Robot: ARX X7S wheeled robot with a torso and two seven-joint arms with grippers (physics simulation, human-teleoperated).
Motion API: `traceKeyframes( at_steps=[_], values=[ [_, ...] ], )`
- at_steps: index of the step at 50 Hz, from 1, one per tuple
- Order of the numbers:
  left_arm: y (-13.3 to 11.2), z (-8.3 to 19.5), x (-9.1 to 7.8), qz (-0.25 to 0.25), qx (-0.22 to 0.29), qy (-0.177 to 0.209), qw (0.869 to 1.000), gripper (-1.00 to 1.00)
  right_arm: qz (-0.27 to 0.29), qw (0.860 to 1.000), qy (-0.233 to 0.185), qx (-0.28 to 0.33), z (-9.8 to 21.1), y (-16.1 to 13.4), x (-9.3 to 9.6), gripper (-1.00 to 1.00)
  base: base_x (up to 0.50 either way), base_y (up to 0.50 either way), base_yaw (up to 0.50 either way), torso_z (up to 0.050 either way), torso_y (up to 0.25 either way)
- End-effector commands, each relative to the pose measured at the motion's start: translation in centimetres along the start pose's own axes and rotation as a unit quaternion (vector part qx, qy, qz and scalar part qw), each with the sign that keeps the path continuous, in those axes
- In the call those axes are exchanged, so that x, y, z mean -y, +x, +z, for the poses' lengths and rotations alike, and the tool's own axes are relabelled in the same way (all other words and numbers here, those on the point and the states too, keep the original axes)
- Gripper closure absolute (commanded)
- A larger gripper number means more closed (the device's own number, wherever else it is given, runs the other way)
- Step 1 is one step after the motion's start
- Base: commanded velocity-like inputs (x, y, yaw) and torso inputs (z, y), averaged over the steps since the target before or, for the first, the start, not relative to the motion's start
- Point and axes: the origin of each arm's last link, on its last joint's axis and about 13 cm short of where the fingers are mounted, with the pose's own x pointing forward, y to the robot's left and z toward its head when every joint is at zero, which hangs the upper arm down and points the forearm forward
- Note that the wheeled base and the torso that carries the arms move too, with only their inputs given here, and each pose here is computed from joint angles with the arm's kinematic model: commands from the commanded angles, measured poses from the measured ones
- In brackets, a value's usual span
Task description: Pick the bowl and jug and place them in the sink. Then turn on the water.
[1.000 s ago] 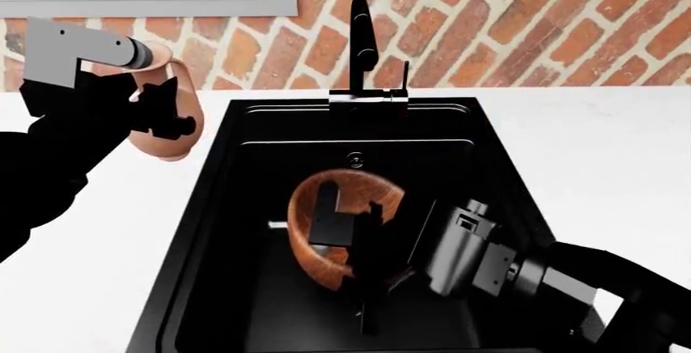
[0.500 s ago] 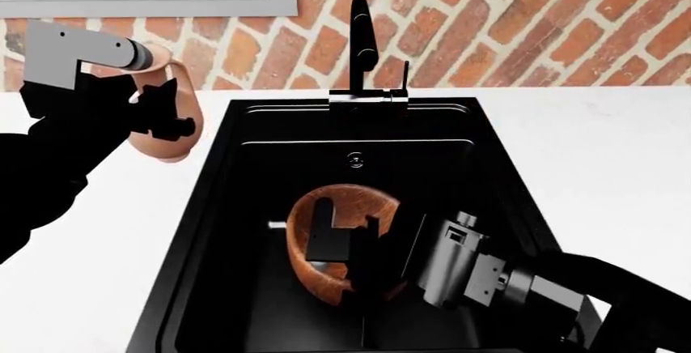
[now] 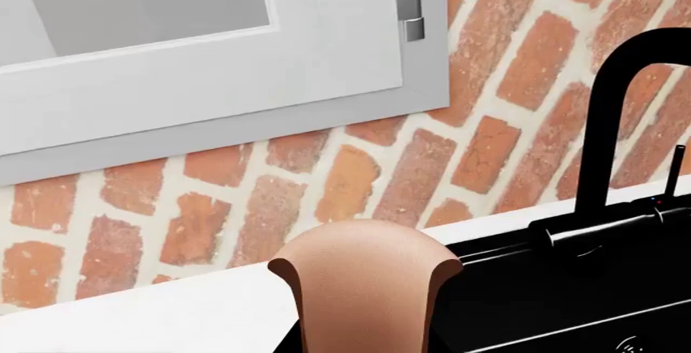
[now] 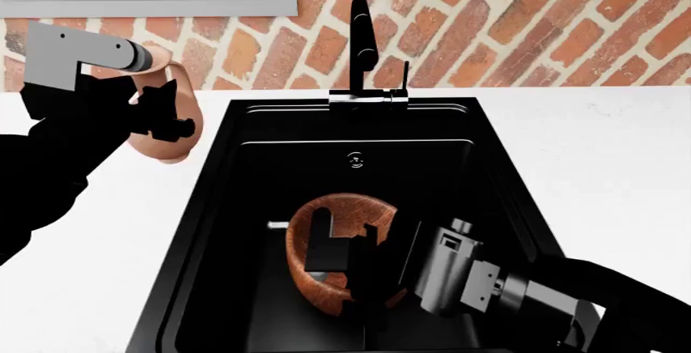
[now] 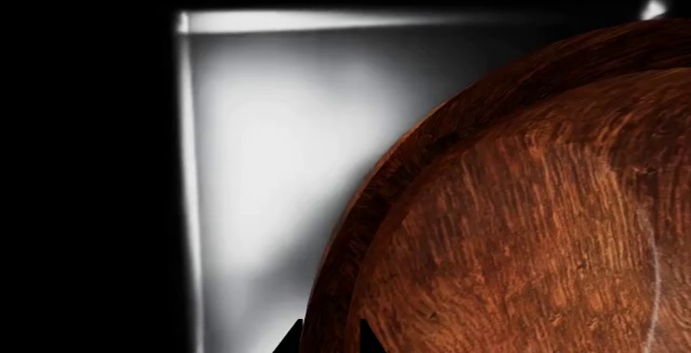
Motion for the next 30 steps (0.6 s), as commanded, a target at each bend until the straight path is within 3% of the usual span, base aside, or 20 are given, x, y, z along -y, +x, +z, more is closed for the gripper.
traceKeyframes(
  at_steps=[1,8,9,30],
  values=[
    [-0.1,0.9,-0.5,0.018,0.023,0.001,1.0,1.0,0.0,1.0,-0.007,-0.001,0.2,0.1,0.1,1.0,0.0,0.0,0.0,0.01,0.0],
    [-0.2,0.9,-0.6,0.018,0.023,0.001,1.0,1.0,0.0,1.0,-0.006,-0.002,0.2,0.1,0.0,1.0,0.0,0.0,0.0,0.0,0.001],
    [-0.2,0.9,-0.5,0.017,0.023,0.001,1.0,1.0,0.0,1.0,-0.006,-0.002,0.2,0.1,0.0,-1.0,0.0,0.0,0.0,0.0,0.01],
    [-0.2,0.9,-0.4,0.017,0.023,0.0,1.0,1.0,-0.022,1.0,-0.001,0.016,0.7,-1.5,0.8,-1.0,0.0,0.0,0.0,0.0,0.001]
  ],
)
